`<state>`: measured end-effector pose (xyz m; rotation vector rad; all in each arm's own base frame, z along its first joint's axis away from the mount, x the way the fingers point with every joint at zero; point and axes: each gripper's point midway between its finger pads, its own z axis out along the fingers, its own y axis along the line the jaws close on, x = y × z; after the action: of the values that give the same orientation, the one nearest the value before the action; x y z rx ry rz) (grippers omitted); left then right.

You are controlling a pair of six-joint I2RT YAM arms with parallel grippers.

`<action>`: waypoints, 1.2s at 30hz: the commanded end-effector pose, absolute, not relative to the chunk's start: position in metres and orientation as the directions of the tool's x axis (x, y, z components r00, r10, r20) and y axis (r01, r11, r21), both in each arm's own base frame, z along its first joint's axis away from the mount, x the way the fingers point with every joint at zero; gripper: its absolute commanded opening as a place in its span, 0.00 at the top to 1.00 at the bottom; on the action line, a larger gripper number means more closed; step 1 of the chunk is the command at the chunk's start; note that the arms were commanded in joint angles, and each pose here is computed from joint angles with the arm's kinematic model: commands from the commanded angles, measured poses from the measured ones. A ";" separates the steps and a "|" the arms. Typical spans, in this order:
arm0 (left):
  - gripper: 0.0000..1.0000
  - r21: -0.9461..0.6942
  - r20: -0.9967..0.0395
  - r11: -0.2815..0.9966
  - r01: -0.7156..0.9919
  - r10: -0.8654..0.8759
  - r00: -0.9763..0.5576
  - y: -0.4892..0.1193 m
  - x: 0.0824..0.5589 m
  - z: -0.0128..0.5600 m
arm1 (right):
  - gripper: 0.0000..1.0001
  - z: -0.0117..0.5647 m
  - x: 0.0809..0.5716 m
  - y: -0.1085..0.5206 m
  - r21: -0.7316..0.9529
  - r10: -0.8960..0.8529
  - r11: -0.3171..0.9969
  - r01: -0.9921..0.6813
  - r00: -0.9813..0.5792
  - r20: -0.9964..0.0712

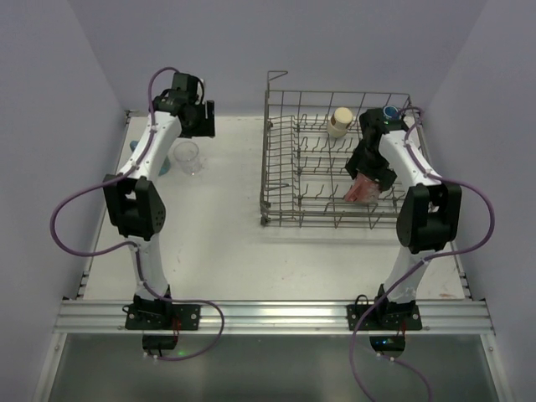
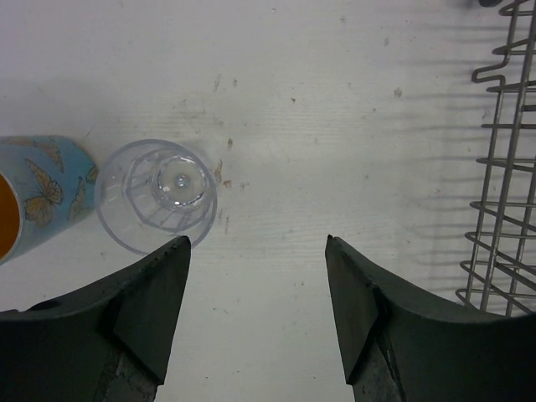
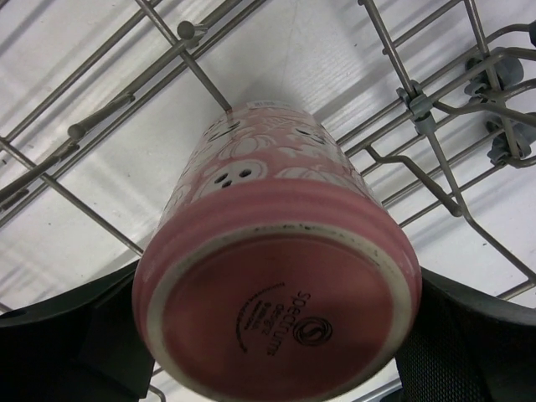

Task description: Unload the cups from the dish rack

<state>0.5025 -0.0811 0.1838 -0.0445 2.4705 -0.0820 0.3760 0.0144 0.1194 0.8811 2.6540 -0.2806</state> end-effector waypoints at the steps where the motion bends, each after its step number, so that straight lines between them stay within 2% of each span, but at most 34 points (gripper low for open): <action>1: 0.30 -0.110 -0.698 0.994 0.028 -0.057 -0.714 -0.094 0.496 0.239 | 0.01 0.122 0.389 0.018 -0.052 0.570 0.773 0.632 -0.728 -0.381; 4: 0.30 -0.113 -0.711 0.993 0.036 -0.056 -0.701 -0.095 0.493 0.248 | 0.03 0.120 0.388 0.018 -0.054 0.564 0.777 0.627 -0.733 -0.380; 8: 0.30 -0.119 -0.722 0.992 0.044 -0.056 -0.690 -0.096 0.491 0.256 | 0.27 0.127 0.392 0.021 -0.005 0.555 0.792 0.610 -0.724 -0.409; 11: 0.31 -0.123 -0.725 0.991 0.055 -0.052 -0.686 -0.101 0.489 0.259 | 0.75 0.135 0.393 0.021 0.012 0.543 0.802 0.597 -0.722 -0.429; 12: 0.31 -0.123 -0.727 0.991 0.058 -0.050 -0.685 -0.102 0.488 0.260 | 1.00 0.137 0.394 0.021 0.014 0.540 0.805 0.593 -0.723 -0.431; 29: 0.33 -0.143 -0.799 0.977 0.156 -0.021 -0.601 -0.141 0.465 0.324 | 1.00 0.237 0.400 0.028 0.212 0.529 0.829 0.518 -0.604 -0.595; 36: 0.29 -0.338 -0.813 0.846 0.413 -0.041 -0.581 -0.195 0.442 0.356 | 1.00 0.273 0.398 0.056 0.407 0.547 0.837 0.366 -0.555 -0.627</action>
<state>0.4631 -0.1626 0.3100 0.1658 2.2282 -0.3854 0.3690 0.0244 0.2087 0.7675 2.4515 -0.0106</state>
